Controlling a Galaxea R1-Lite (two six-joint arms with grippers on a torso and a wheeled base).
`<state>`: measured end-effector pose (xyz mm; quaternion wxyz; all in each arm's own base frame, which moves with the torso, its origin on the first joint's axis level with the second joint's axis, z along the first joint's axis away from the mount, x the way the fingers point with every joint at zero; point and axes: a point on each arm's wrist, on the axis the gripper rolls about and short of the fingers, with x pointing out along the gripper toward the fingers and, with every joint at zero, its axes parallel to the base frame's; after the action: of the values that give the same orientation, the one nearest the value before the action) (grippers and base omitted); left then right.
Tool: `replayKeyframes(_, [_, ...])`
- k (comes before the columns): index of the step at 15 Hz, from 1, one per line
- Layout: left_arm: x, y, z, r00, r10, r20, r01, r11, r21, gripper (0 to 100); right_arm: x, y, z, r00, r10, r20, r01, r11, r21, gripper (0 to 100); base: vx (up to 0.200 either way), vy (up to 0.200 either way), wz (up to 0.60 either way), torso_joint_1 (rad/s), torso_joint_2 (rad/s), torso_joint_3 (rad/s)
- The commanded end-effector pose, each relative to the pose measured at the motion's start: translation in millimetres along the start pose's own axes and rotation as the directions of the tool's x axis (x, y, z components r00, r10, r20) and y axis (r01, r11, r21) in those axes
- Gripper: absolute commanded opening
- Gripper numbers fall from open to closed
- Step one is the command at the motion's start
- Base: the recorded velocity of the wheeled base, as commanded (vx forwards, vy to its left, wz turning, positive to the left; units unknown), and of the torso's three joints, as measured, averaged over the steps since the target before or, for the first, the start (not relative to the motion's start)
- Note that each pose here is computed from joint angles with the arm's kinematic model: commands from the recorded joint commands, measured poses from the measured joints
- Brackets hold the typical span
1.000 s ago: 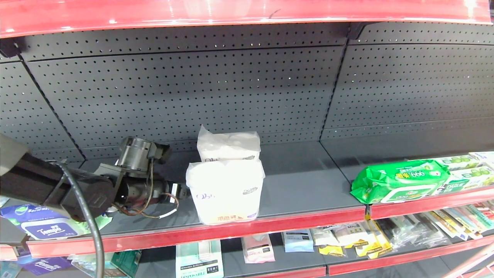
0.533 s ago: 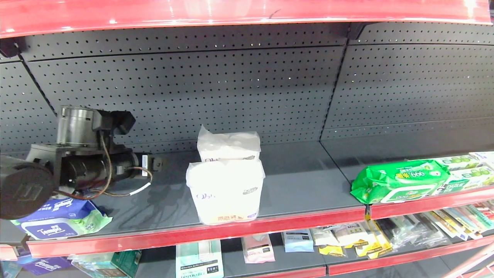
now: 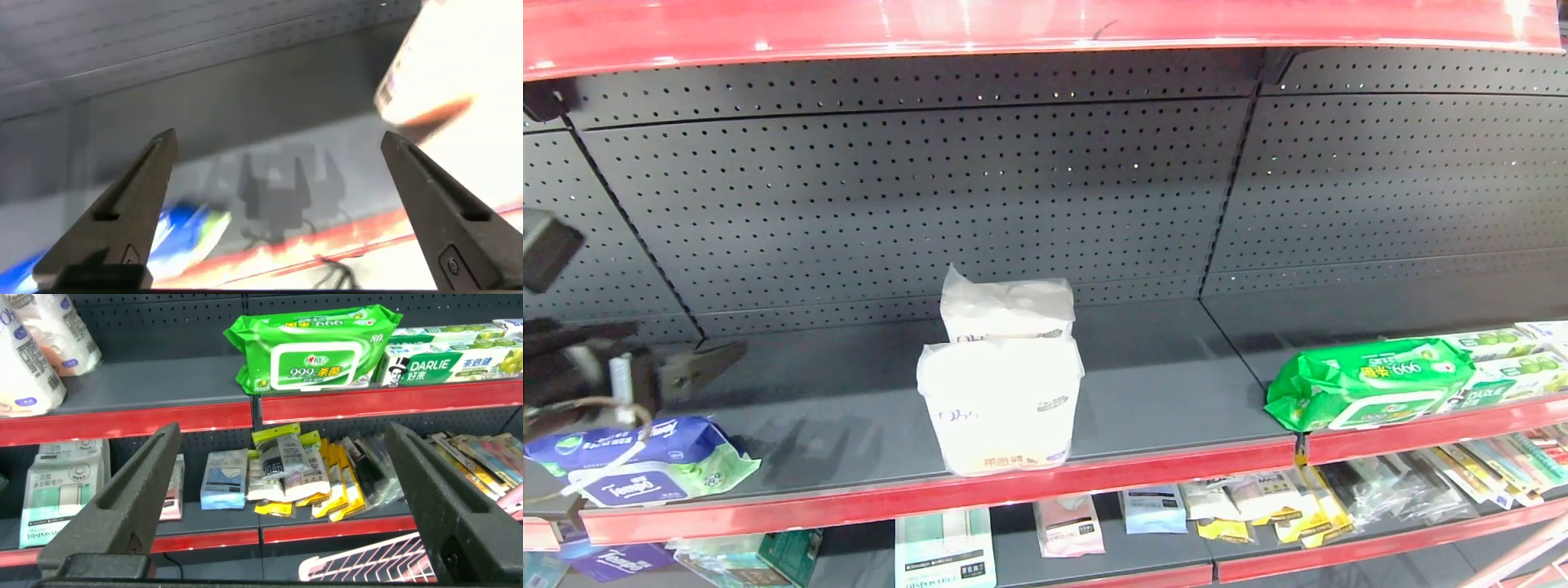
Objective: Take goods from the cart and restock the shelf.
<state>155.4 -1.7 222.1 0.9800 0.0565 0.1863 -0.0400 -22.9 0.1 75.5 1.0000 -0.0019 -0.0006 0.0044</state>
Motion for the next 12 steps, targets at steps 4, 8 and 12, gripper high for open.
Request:
replayKeyframes(4, [-161,-43.2,-144.8,0.946,0.141,0.292,-0.114,0.988,-0.106,100,0,0,0,1.0,0.0,-0.001,0.0,1.0,-0.001,100,0.0,0.0,0.0,0.0,0.0,0.0])
replayKeyframes(8, [-152,-43.9,-166.5,0.926,0.194,0.324,-0.149,0.976,-0.157,100,0,0,0,1.0,0.0,-0.001,0.0,1.0,-0.001,100,0.0,0.0,0.0,0.0,0.0,0.0])
replayKeyframes(12, [-116,-39.0,-192.4,0.921,0.202,0.333,-0.159,0.975,-0.153,100,0,0,0,1.0,0.0,-0.001,0.0,1.0,-0.001,100,0.0,0.0,0.0,0.0,0.0,0.0])
